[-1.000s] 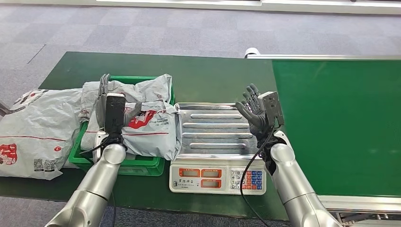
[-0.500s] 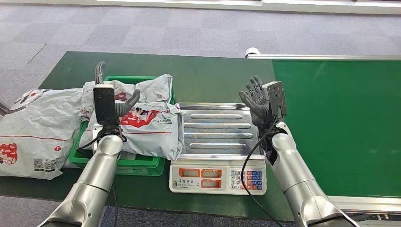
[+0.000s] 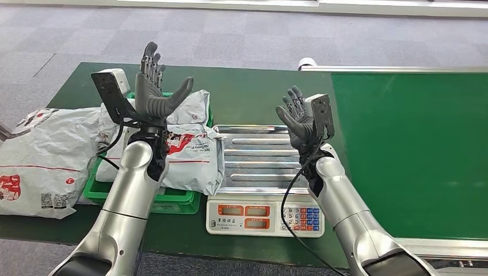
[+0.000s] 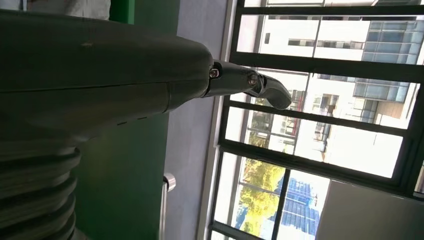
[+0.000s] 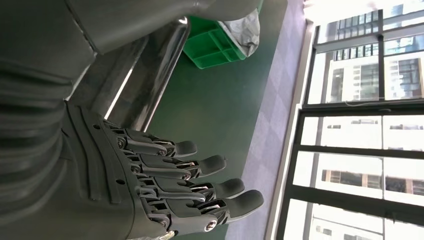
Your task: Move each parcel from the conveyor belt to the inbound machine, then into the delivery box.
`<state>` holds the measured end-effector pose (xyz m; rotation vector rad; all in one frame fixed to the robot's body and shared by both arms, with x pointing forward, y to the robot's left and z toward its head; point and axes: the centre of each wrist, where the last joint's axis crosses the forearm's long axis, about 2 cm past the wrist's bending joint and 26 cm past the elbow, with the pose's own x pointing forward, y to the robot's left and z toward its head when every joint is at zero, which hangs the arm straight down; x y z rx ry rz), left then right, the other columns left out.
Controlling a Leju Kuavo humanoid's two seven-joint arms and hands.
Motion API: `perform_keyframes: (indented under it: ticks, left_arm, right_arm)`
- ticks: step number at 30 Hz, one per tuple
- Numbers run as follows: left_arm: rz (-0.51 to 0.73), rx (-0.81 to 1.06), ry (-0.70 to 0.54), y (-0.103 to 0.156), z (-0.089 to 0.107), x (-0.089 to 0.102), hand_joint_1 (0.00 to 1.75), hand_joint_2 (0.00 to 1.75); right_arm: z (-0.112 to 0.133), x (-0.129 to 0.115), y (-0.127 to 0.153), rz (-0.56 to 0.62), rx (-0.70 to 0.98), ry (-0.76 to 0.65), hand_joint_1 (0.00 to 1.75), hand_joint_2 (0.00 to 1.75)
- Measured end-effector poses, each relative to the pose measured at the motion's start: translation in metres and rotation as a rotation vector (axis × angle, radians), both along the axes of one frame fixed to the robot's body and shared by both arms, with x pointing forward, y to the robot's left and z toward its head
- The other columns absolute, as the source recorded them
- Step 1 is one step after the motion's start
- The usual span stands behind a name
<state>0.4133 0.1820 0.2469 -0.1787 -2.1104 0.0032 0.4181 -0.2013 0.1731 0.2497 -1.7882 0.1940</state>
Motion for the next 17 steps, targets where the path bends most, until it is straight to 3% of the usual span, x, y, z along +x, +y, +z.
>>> perform_keyframes:
  ticks: [7, 17]
  left_arm:
    - [-0.279, -0.064, 0.054, -0.036, 0.004, -0.009, 0.0, 1.75]
    - [-0.447, -0.09, 0.095, -0.068, -0.004, -0.028, 0.0, 1.75]
  right_arm:
    - [-0.004, -0.012, 0.012, -0.023, 0.001, -0.006, 0.0, 1.75]
    - [-0.018, -0.045, 0.017, -0.089, -0.015, -0.02, 0.0, 1.75]
